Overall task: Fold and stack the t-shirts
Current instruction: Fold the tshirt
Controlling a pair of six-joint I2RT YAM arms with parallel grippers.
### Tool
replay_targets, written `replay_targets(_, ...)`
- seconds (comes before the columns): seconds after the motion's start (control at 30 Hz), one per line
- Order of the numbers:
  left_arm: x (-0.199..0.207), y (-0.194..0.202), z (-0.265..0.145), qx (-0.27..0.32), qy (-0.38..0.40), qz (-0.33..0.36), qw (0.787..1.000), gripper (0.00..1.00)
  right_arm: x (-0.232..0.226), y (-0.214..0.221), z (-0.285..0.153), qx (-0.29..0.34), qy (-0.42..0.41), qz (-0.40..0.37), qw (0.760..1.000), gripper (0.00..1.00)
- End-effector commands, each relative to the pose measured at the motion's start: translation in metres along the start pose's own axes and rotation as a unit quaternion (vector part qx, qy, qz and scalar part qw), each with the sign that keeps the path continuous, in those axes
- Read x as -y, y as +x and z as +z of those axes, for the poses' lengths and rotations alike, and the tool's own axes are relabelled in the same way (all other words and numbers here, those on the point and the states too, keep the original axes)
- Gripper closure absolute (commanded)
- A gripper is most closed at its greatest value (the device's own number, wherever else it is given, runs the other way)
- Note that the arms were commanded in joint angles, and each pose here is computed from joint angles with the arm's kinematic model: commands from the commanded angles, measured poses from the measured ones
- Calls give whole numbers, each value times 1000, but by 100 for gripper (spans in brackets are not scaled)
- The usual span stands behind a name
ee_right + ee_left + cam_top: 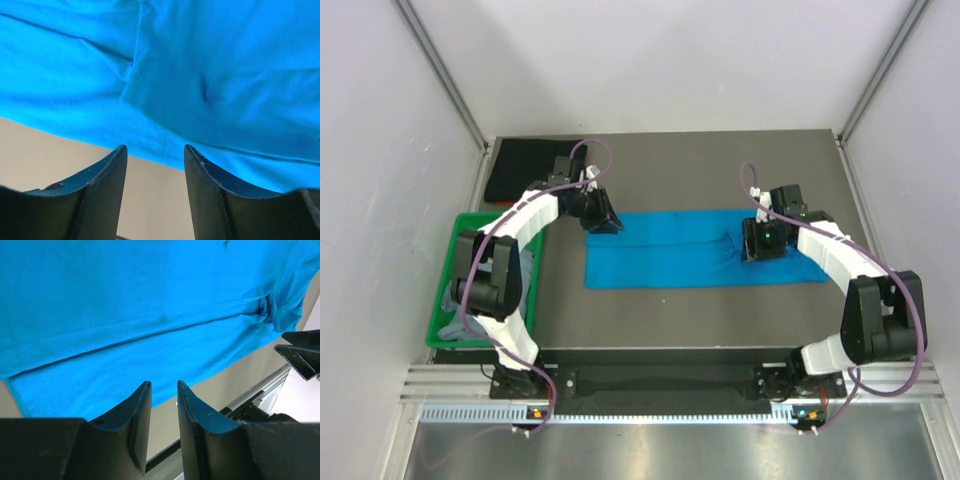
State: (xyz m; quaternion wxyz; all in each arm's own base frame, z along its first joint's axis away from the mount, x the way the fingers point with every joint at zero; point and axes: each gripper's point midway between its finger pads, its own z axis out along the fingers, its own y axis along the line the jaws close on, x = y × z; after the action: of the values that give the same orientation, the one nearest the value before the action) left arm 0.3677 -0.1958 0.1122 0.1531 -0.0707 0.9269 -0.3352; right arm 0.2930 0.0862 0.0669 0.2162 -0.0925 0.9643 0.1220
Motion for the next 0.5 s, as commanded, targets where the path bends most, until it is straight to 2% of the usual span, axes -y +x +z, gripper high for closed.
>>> replay_targets(0.0,34,-3,-10,25,41,29,998,67,-9,-10,-15,32,-3,9,999,51)
replay_targets(0.17,75,27,6,11,71,59,996,67,-2,-32,-37,101,35,71,992,54)
replay_targets(0.23,97,41,18,10,93,65,993,68,12,-36,-42,126,69,134,981,54)
replay_targets(0.37,135,61,40,6,137,61,989,68,50,-33,-57,172,128,277,937,52)
replay_targets(0.4,142,63,47,5,143,41,989,68,64,-26,-57,176,134,337,915,52)
replay_targets(0.47,164,68,53,12,174,39,984,64,80,-20,-62,181,126,405,887,52)
